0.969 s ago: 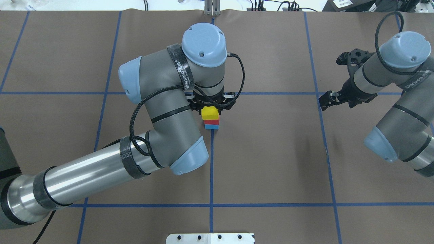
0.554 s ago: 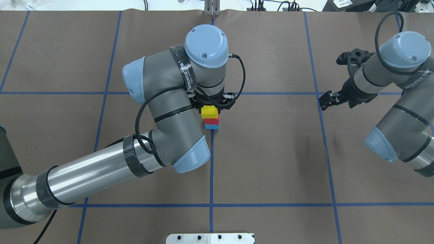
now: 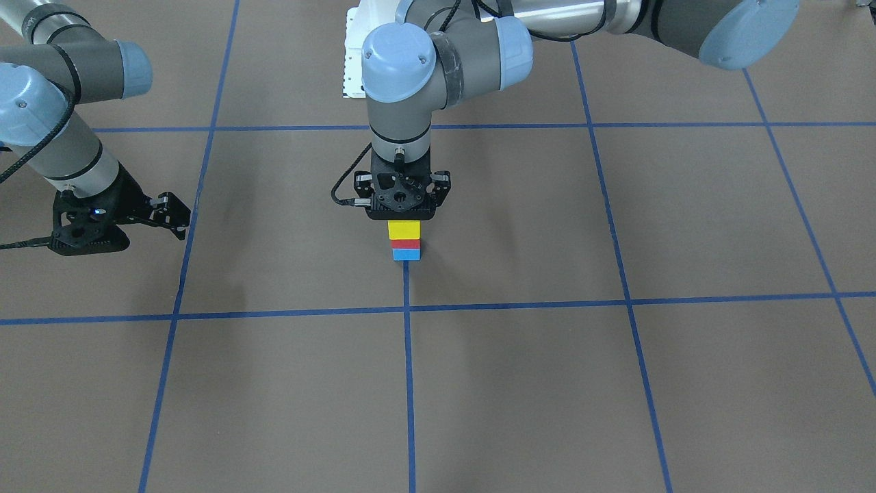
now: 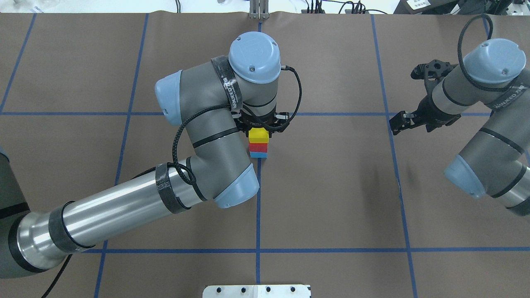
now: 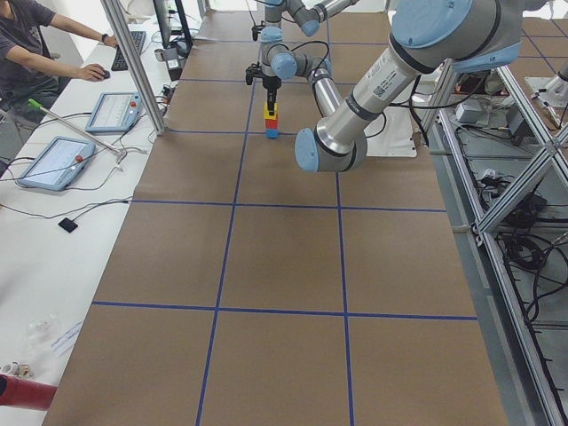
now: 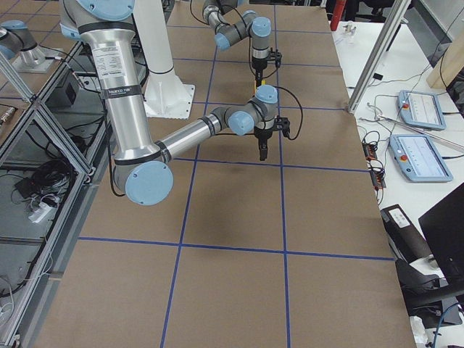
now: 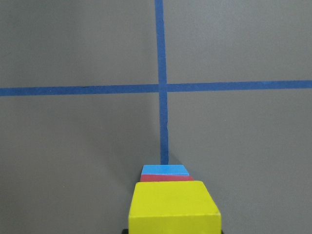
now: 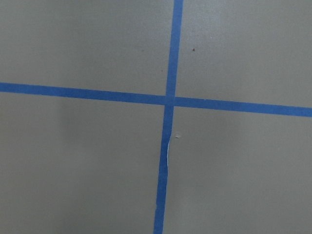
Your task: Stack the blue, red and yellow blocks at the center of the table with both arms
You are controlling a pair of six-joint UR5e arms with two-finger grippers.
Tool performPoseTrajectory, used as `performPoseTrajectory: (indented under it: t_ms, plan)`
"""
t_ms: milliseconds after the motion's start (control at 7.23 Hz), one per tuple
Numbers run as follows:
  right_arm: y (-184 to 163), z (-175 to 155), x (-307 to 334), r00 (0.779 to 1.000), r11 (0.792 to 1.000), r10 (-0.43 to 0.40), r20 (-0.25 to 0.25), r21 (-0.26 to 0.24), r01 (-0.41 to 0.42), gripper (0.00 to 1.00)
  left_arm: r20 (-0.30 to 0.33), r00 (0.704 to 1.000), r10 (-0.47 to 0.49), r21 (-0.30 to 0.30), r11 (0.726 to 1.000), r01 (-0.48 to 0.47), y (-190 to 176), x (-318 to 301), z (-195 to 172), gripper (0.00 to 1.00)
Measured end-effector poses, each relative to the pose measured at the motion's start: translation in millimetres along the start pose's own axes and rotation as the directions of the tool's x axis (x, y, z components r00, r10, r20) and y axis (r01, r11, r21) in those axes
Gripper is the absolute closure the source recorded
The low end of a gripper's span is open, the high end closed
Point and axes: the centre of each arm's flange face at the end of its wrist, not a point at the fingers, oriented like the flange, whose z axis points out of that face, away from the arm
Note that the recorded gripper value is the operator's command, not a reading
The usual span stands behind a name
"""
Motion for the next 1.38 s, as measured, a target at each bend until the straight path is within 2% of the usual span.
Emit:
performPoseTrajectory:
  t_ms: [415, 830, 1107, 1384]
  plan:
    - [0, 2, 0, 1.0, 1.0, -0.001, -0.001, -0.002, 0.001, 0.0, -0.007, 1.0, 0.005, 0.002, 1.0, -0.005, 2, 1, -4, 0.0]
    - [-1, 2, 1, 1.0, 1.0, -0.004, -0.002, -0.003, 0.004, 0.0, -0.023, 1.0, 0.008, 0.007, 1.0, -0.008, 17, -6, -40, 0.0]
    - [-11, -15, 24, 1.0, 1.0, 0.021, 0.0, 0.02, -0.021, 0.0, -0.03, 0.999, 0.043, 0.026, 0.999, -0.042, 47, -73, -93, 0.0]
    - [-20, -46, 107, 1.0, 0.999, 0.028, 0.007, 0.032, -0.028, 0.0, -0.001, 0.988, 0.154, 0.07, 0.986, -0.153, 60, -203, -120, 0.0]
